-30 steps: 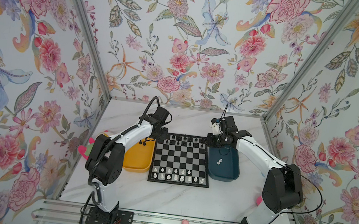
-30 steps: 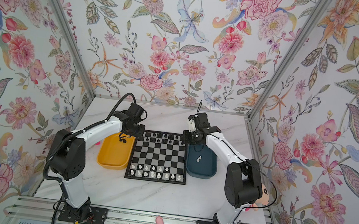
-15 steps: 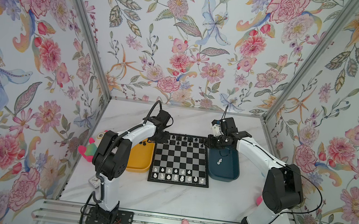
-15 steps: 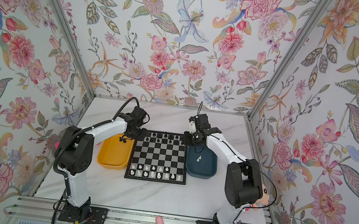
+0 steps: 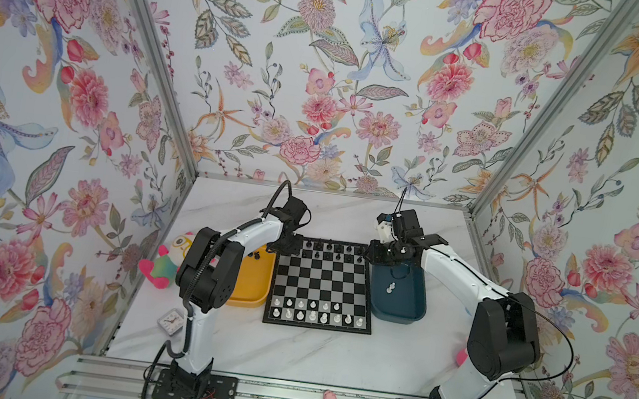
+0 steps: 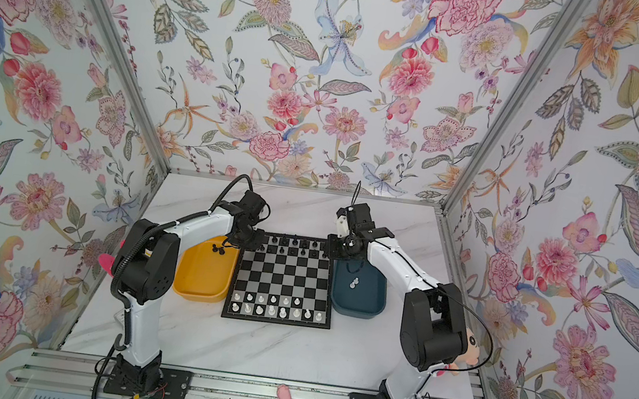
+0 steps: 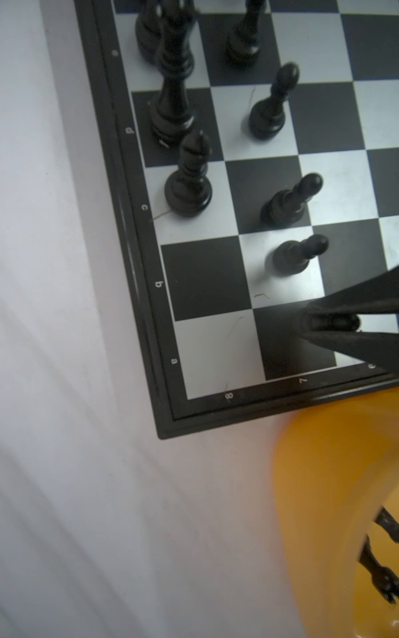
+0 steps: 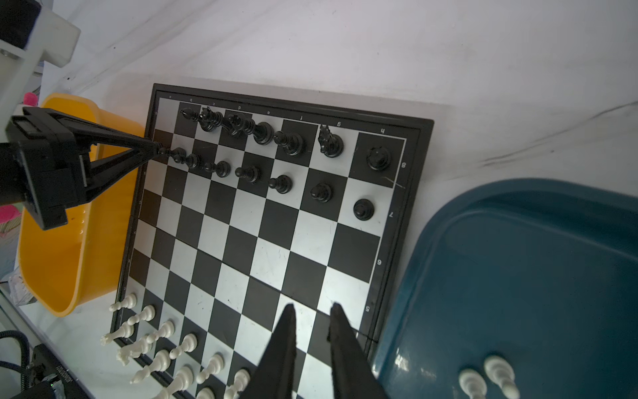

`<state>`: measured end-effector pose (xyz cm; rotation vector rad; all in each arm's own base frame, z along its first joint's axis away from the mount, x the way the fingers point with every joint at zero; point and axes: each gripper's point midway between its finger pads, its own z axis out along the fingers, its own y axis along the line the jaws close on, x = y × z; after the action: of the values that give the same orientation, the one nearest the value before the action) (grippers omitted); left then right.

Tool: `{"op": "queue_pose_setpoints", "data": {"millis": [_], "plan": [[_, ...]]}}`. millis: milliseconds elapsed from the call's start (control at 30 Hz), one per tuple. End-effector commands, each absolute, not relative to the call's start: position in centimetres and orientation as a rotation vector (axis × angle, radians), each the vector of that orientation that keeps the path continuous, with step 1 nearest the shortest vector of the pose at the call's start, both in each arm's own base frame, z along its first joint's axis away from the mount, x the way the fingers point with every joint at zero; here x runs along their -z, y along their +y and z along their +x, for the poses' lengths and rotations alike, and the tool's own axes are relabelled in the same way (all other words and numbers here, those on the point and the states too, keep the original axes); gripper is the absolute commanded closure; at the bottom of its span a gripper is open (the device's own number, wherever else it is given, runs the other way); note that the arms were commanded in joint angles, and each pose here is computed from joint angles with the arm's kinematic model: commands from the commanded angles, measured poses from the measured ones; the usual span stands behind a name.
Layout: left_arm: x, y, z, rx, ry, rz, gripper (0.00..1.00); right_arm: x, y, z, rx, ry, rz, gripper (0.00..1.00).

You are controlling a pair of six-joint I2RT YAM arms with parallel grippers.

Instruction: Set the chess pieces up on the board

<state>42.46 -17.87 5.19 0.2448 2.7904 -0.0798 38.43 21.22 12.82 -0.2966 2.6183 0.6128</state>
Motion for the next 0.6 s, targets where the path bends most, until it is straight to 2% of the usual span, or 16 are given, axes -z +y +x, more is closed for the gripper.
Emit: {"op": "queue_pose_setpoints", "data": {"millis": [0,567], "plan": [[-4.89,-18.04,42.71,0.043,2.795,0.285,0.94,-13.55,20.73,38.33,-0.616,2.605,-0.271,0.79],[-4.41,-17.07,42.46,-0.006,2.816,0.273,0.94,-13.34,20.75,38.38,-0.620,2.609,-0.270,0.79]]}}
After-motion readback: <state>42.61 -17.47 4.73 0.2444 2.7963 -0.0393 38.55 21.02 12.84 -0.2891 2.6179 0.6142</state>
